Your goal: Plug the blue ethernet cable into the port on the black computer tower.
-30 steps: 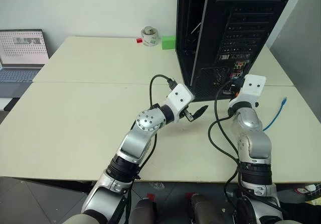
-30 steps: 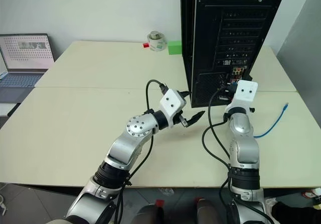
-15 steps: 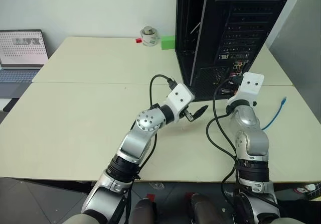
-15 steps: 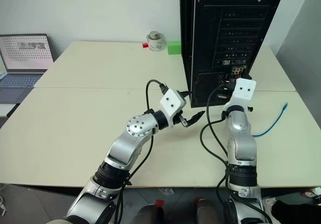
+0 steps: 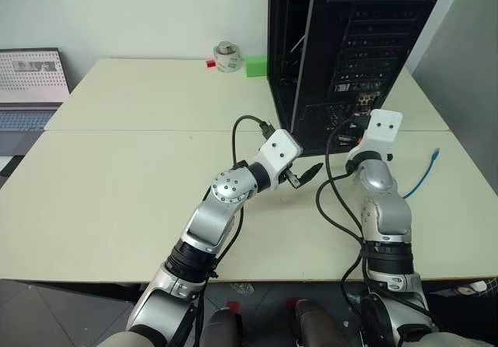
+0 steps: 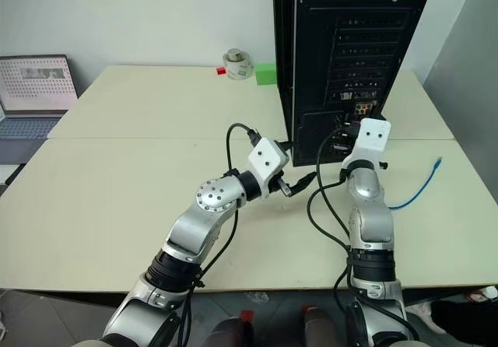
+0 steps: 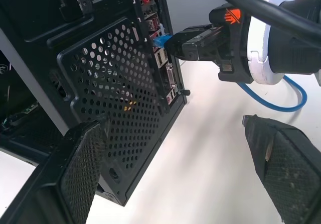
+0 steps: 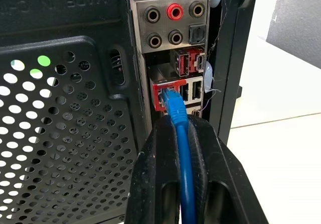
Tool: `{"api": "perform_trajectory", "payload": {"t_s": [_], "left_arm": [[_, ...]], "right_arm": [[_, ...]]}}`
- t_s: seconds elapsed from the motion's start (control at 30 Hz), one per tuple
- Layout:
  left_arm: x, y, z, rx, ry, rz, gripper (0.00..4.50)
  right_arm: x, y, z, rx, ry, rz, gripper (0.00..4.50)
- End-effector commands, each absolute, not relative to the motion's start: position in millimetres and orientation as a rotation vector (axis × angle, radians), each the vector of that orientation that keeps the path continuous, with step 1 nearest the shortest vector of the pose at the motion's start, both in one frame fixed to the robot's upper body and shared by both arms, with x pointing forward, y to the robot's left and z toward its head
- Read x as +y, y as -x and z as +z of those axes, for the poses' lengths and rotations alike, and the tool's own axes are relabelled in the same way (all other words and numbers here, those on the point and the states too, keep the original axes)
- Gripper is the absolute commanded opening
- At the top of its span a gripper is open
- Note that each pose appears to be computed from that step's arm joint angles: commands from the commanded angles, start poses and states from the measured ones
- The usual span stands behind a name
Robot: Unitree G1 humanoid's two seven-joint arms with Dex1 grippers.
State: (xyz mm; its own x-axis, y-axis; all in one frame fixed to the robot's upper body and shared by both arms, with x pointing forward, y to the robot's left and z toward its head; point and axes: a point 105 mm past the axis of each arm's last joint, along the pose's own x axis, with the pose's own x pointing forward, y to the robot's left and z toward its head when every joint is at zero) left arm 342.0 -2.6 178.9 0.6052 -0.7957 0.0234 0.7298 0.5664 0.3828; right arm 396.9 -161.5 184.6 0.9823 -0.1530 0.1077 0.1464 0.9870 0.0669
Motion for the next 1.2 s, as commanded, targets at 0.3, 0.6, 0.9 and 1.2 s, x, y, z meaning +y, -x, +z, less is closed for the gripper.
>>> {"api": "perform_trajectory", "payload": {"t_s": [0.3, 0.6, 0.9, 1.2], "left_arm": [[-4.7, -339.9, 192.8, -0.265, -0.35, -0.901, 4.46], [0.0, -343.1, 193.3, -0.265, -0.356, -0.89, 4.5], [12.8, -351.6, 196.9, -0.261, -0.36, -0.865, 4.5], [44.4, -355.3, 203.2, -0.196, -0.324, -0.858, 4.5]], "right_arm": [[-147.8, -402.4, 202.6, -0.169, -0.039, -0.082, 0.0], [-155.8, -397.7, 195.8, -0.145, -0.04, -0.041, 1.28], [-174.9, -379.2, 195.9, -0.136, 0.011, 0.01, 3.21], [-184.9, -335.3, 207.3, -0.141, 0.105, 0.306, 4.48]]}}
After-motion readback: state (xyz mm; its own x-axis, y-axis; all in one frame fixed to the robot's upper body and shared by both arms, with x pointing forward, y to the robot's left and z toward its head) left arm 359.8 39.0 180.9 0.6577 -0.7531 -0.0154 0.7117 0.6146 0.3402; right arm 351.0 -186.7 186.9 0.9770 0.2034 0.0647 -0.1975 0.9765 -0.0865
